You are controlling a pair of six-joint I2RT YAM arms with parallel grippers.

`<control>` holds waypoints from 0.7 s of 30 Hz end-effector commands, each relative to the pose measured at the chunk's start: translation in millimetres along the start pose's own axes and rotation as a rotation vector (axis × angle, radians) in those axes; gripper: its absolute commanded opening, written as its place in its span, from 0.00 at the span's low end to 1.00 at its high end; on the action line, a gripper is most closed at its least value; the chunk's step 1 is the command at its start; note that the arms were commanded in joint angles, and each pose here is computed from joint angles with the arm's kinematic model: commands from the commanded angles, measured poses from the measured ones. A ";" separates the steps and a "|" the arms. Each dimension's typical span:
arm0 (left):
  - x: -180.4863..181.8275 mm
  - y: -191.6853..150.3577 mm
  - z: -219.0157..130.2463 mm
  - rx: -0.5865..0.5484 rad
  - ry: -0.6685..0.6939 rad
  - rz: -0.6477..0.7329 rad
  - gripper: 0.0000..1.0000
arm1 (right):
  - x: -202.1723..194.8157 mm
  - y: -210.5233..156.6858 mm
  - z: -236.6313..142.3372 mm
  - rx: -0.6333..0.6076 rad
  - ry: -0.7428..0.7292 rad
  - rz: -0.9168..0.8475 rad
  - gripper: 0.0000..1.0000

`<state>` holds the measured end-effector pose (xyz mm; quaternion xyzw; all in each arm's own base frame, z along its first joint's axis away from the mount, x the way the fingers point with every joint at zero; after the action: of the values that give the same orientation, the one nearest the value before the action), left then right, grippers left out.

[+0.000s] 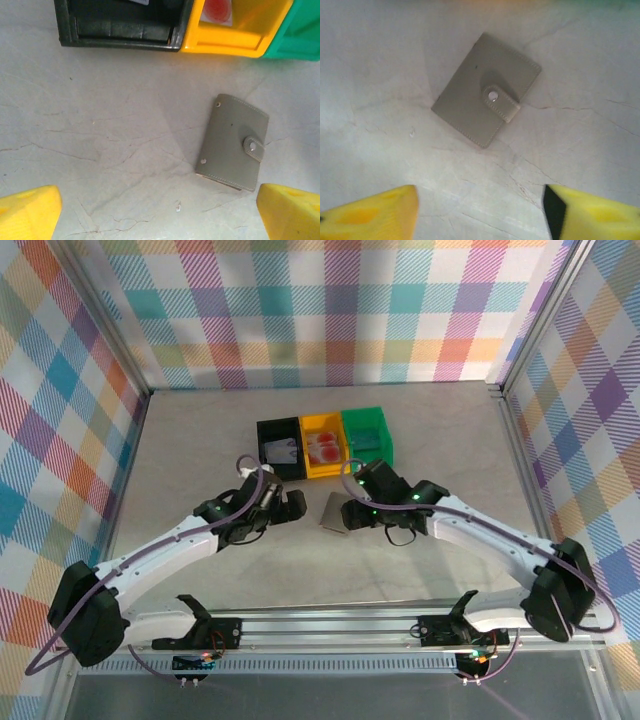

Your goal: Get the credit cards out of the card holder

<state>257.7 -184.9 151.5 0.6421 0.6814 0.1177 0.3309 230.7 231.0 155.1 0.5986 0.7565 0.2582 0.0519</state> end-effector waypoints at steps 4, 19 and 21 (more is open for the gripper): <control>6.9 -21.1 0.7 0.021 -0.019 -0.015 1.00 | 4.0 -1.0 27.3 0.072 -0.043 -0.079 0.61; 1.9 -53.1 -3.1 0.041 -0.188 0.002 1.00 | 12.3 15.6 87.1 0.135 -0.106 -0.216 0.51; 1.1 -54.6 -2.9 0.043 -0.196 0.005 1.00 | 14.5 19.4 91.2 0.140 -0.110 -0.235 0.51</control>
<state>214.4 -181.4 114.9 0.6556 0.6638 0.0569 0.3554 269.5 267.6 83.9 0.5442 0.8214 0.1562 0.0684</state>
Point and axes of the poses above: each hand's point on the last joint's axis, 136 mm out from that joint toward the fingers, its own z axis out along the fingers, its own x axis along the line the jaws close on, y = z × x, the point moved 2 cm from there along -z, back along the fingers, and after that the axes turned 5 degrees about z, right-handed, at the moved point
